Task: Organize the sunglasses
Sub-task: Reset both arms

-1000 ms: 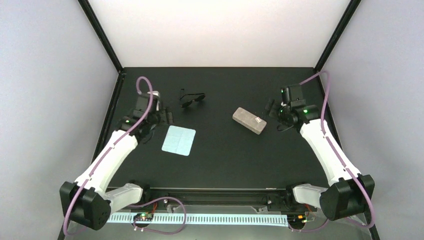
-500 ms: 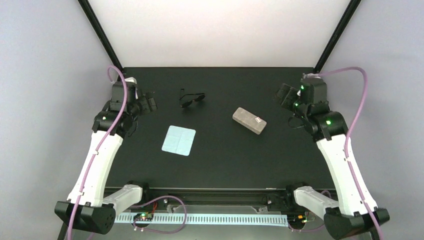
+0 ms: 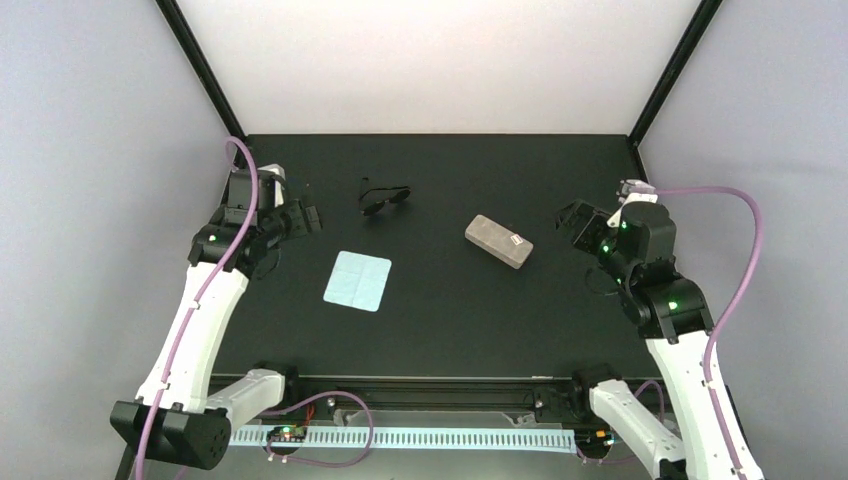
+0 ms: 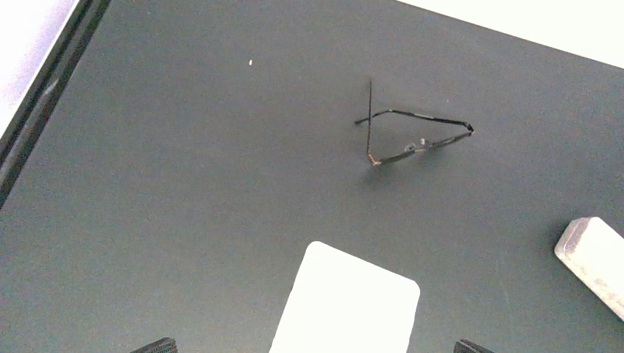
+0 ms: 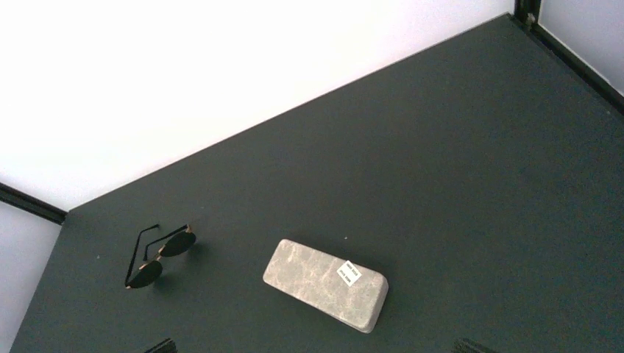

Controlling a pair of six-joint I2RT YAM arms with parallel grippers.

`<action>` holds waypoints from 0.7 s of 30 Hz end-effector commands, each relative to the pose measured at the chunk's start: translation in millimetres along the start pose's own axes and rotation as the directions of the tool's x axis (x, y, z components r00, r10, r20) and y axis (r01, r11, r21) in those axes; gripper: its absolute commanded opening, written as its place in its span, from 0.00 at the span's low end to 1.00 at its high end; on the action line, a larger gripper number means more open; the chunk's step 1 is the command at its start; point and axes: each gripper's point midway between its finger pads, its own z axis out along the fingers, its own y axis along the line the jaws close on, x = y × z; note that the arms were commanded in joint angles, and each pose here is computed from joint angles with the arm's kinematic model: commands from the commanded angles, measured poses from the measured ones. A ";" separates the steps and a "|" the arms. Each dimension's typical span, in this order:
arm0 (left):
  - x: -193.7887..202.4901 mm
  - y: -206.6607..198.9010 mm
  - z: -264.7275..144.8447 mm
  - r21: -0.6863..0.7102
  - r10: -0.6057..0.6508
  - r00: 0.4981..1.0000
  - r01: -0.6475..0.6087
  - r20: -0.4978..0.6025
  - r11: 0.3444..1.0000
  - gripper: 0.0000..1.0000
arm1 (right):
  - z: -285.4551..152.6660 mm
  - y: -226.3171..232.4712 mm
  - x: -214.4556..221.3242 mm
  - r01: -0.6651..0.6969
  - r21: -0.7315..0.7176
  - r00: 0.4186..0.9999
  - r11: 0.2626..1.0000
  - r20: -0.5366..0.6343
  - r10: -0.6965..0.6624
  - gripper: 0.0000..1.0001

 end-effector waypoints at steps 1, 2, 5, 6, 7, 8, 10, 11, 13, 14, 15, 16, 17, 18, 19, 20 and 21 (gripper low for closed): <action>4.5 -3.5 -8.1 0.040 0.010 1.000 -0.011 0.007 0.999 0.99 | -8.1 13.1 -11.5 0.037 -0.076 0.997 0.996 0.066 -0.032 1.00; 5.0 -4.6 -8.4 0.047 0.015 1.000 -0.016 0.006 0.999 0.99 | -7.2 12.5 -9.7 0.040 -0.073 0.998 0.997 0.057 -0.035 1.00; 3.6 -6.2 -11.1 0.058 0.022 1.000 -0.023 0.016 0.998 0.99 | -5.8 11.0 -7.2 0.040 -0.061 0.999 0.997 0.036 -0.038 1.00; 3.0 -6.5 -12.4 0.061 0.024 0.999 -0.025 0.021 0.998 0.99 | -6.0 11.2 -6.2 0.041 -0.062 0.999 0.997 0.032 -0.039 1.00; 2.9 -6.7 -13.1 0.063 0.026 0.999 -0.027 0.023 0.998 0.99 | -5.9 11.2 -5.2 0.041 -0.064 0.999 0.997 0.029 -0.039 1.00; 2.1 -8.0 -14.1 0.069 0.031 0.999 -0.032 0.027 0.997 0.99 | -5.6 11.6 -3.7 0.040 -0.068 0.999 0.997 0.024 -0.038 1.00; 1.4 -10.3 -14.9 0.083 0.035 0.999 -0.037 0.032 0.996 0.99 | -5.2 11.9 -1.8 0.037 -0.073 0.999 0.997 0.016 -0.036 1.00; 1.1 -11.4 -15.1 0.089 0.036 0.999 -0.039 0.033 0.995 0.99 | -4.9 11.8 -1.3 0.035 -0.073 0.999 0.997 0.013 -0.034 1.00; 0.7 -12.5 -15.8 0.097 0.037 0.999 -0.041 0.040 0.994 0.99 | -4.6 13.3 -0.1 0.034 -0.079 0.999 0.996 0.005 -0.034 1.00; 0.4 -13.1 -16.5 0.102 0.037 0.998 -0.041 0.044 0.994 0.99 | -4.6 14.2 0.4 0.032 -0.084 0.999 0.996 0.001 -0.032 1.00; 0.1 -14.2 -16.5 0.108 0.037 0.998 -0.042 0.047 0.993 0.99 | -4.4 15.0 1.0 0.032 -0.088 0.999 0.996 -0.004 -0.033 1.00; 0.3 -15.3 -16.8 0.116 0.038 0.998 -0.044 0.049 0.992 0.99 | -4.1 15.8 1.6 0.032 -0.091 0.999 0.995 -0.009 -0.033 1.00; 0.3 -16.5 -16.4 0.123 0.038 0.998 -0.044 0.051 0.991 0.99 | -3.4 16.1 2.4 0.031 -0.093 0.999 0.995 -0.014 -0.032 1.00; 0.8 -17.7 -16.0 0.130 0.040 0.998 -0.046 0.050 0.990 0.99 | -2.7 16.6 3.5 0.029 -0.095 0.999 0.995 -0.020 -0.031 1.00; 0.8 -18.1 -16.0 0.134 0.038 0.998 -0.045 0.053 0.990 0.99 | -2.8 16.8 3.6 0.024 -0.095 0.999 0.995 -0.023 -0.027 1.00; 0.9 -18.5 -16.0 0.137 0.037 0.998 -0.044 0.055 0.990 0.99 | -2.4 16.6 3.3 0.018 -0.092 1.000 0.996 -0.024 -0.020 1.00; 0.9 -18.6 -15.9 0.138 0.034 0.998 -0.041 0.057 0.989 0.99 | -2.9 16.2 2.3 0.013 -0.088 1.000 0.996 -0.023 -0.015 1.00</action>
